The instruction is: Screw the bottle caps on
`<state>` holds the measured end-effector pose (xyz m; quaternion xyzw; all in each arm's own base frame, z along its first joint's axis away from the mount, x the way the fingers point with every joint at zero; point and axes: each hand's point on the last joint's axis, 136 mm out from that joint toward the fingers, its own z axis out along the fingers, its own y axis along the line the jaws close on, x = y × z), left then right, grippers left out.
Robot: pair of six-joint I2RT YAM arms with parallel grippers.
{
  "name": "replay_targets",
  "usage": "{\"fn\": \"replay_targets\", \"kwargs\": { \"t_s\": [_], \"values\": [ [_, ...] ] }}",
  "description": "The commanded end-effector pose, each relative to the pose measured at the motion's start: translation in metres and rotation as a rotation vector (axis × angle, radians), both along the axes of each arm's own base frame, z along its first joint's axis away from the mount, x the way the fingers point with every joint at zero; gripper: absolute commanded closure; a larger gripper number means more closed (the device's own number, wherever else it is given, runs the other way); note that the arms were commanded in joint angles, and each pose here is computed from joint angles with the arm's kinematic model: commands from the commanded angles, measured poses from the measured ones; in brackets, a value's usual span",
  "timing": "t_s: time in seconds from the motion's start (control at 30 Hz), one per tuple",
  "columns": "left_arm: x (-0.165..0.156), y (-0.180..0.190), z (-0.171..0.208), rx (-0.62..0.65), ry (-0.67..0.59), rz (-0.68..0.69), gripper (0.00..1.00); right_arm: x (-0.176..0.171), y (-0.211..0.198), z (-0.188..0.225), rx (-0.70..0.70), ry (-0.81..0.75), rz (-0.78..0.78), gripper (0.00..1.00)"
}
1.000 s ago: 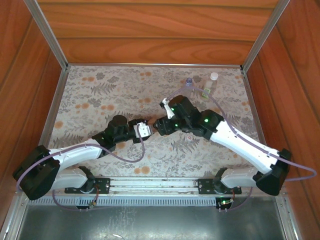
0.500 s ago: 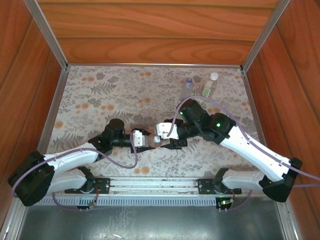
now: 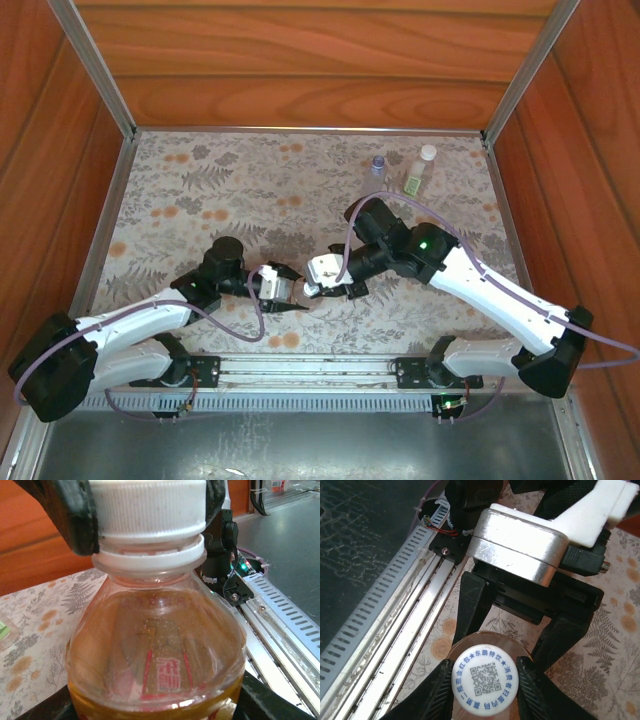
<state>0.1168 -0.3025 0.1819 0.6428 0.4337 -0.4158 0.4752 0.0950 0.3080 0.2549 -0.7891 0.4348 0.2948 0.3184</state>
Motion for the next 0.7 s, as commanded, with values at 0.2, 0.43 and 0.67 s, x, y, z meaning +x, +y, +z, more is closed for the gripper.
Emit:
{"fn": "replay_targets", "kwargs": {
  "t_s": [0.2,0.43,0.67],
  "values": [
    [0.046,0.000,0.005,0.029,-0.063,0.248,0.45,0.022,0.016,-0.003,0.018,0.091,-0.185,0.87],
    [0.136,0.029,0.018,0.068,-0.071,0.767,0.48,0.130,0.020,-0.015,0.127,0.182,-0.944,1.00],
    [0.153,0.019,0.014,0.109,-0.095,0.778,0.49,0.187,-0.010,-0.028,0.185,0.285,-1.489,1.00]
  ]
}}
